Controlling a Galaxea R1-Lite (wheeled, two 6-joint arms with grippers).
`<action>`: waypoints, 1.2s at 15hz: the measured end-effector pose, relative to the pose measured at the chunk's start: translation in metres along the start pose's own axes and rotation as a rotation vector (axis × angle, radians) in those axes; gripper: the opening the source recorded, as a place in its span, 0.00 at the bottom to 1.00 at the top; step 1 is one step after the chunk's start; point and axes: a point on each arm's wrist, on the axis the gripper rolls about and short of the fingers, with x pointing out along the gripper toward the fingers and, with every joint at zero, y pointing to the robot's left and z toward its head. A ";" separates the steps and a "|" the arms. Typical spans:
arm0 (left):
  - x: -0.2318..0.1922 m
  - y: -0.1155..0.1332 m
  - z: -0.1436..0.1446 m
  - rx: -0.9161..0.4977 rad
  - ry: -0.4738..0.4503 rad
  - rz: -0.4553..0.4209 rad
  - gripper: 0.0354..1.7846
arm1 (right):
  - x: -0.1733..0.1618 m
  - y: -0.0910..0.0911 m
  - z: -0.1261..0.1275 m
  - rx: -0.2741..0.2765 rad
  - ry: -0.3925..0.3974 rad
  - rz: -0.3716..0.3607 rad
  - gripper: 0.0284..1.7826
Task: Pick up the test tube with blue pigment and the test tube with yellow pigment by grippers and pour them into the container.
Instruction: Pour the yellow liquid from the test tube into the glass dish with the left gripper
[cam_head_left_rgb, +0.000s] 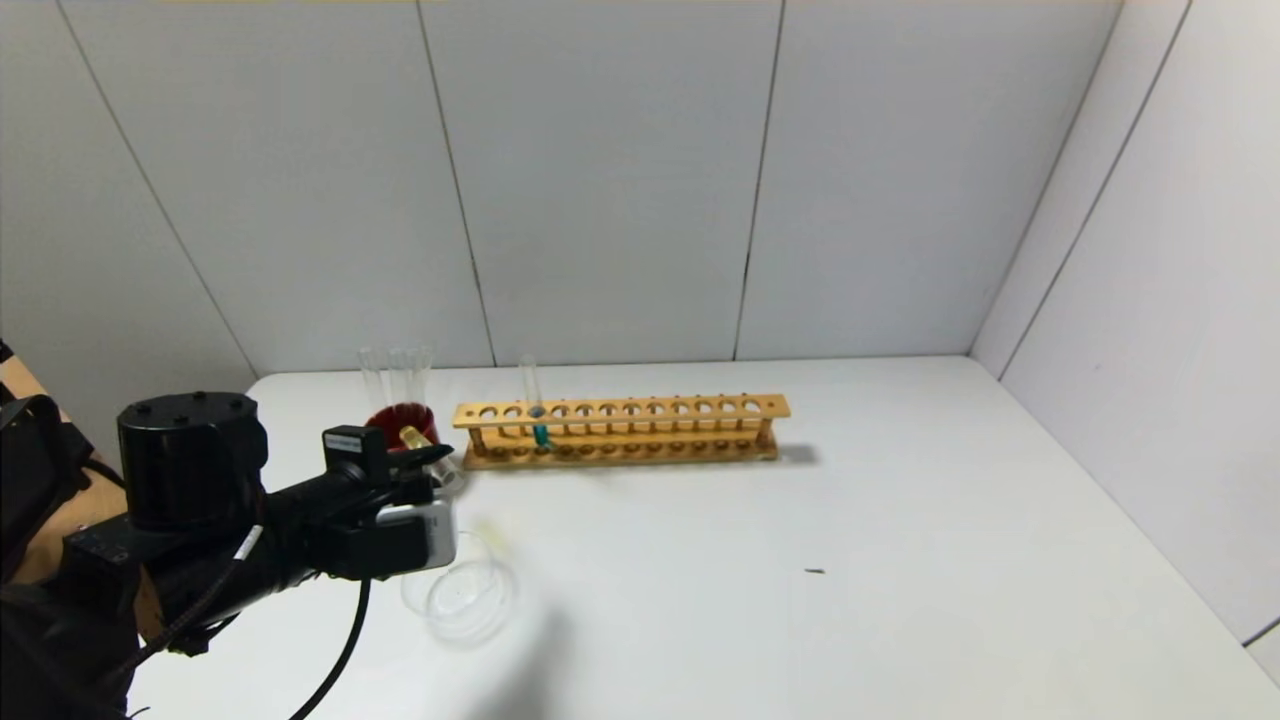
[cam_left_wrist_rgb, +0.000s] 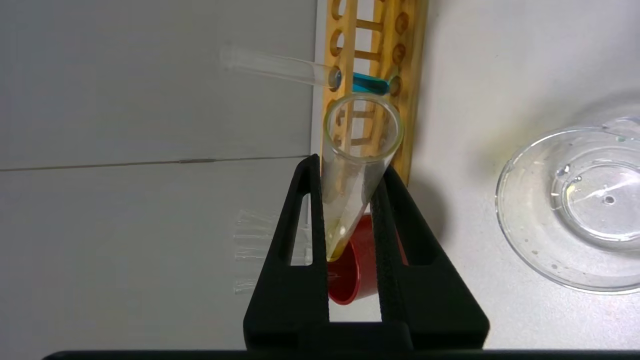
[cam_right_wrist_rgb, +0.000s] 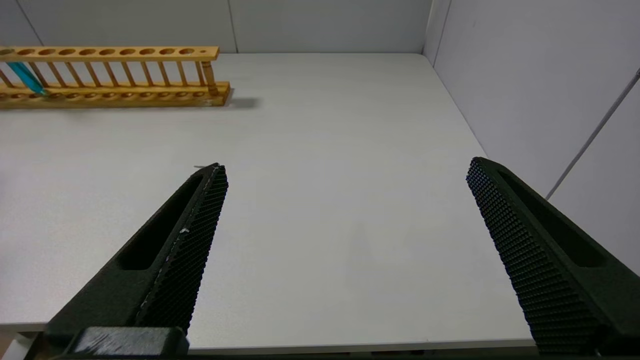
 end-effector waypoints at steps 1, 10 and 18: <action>-0.001 -0.001 0.000 0.001 0.003 -0.005 0.16 | 0.000 0.000 0.000 0.000 0.000 0.000 0.98; -0.014 -0.008 -0.009 0.056 0.048 -0.023 0.16 | 0.000 0.000 0.000 0.000 0.000 0.000 0.98; -0.018 -0.018 -0.017 0.168 0.079 -0.119 0.16 | 0.000 0.000 0.000 0.000 0.000 0.000 0.98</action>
